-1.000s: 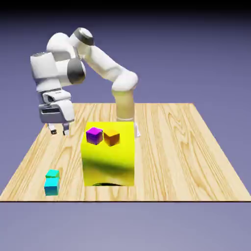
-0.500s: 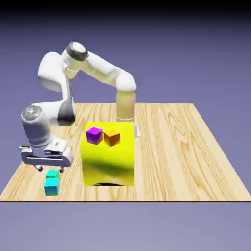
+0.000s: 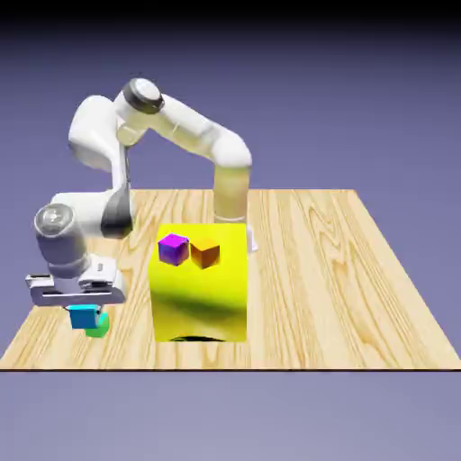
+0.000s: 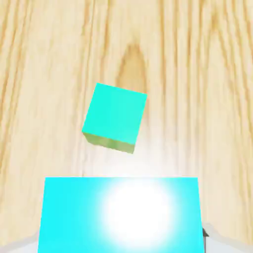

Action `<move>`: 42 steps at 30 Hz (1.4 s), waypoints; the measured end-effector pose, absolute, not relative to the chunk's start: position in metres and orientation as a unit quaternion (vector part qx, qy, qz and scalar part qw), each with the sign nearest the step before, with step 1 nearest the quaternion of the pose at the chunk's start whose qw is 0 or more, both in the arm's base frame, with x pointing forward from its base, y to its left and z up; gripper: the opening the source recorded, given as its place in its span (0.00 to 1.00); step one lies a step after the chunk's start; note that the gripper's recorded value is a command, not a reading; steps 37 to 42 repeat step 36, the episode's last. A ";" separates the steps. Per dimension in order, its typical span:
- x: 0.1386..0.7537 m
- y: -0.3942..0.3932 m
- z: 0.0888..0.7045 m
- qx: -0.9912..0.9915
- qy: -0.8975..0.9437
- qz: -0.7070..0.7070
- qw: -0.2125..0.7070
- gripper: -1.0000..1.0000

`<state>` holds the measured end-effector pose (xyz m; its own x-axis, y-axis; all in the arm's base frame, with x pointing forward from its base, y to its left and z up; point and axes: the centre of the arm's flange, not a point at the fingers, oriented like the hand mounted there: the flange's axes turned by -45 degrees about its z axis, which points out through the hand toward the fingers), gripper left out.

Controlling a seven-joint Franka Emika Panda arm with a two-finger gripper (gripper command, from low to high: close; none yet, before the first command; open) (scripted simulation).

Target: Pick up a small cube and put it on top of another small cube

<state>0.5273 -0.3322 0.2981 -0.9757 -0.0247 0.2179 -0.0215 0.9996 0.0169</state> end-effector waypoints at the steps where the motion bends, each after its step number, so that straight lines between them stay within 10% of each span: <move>1: 0.523 -0.332 0.319 0.008 -0.995 -0.009 0.100 0.00; 16: 0.473 -0.232 0.506 0.007 -0.998 0.009 0.065 0.00; 32: 0.461 -0.132 0.412 0.017 -0.987 0.004 0.163 0.00; 33: 0.458 -0.132 0.401 0.018 -0.987 0.004 0.163 1.00; 42: 0.462 -0.132 0.415 0.017 -0.987 0.003 0.163 1.00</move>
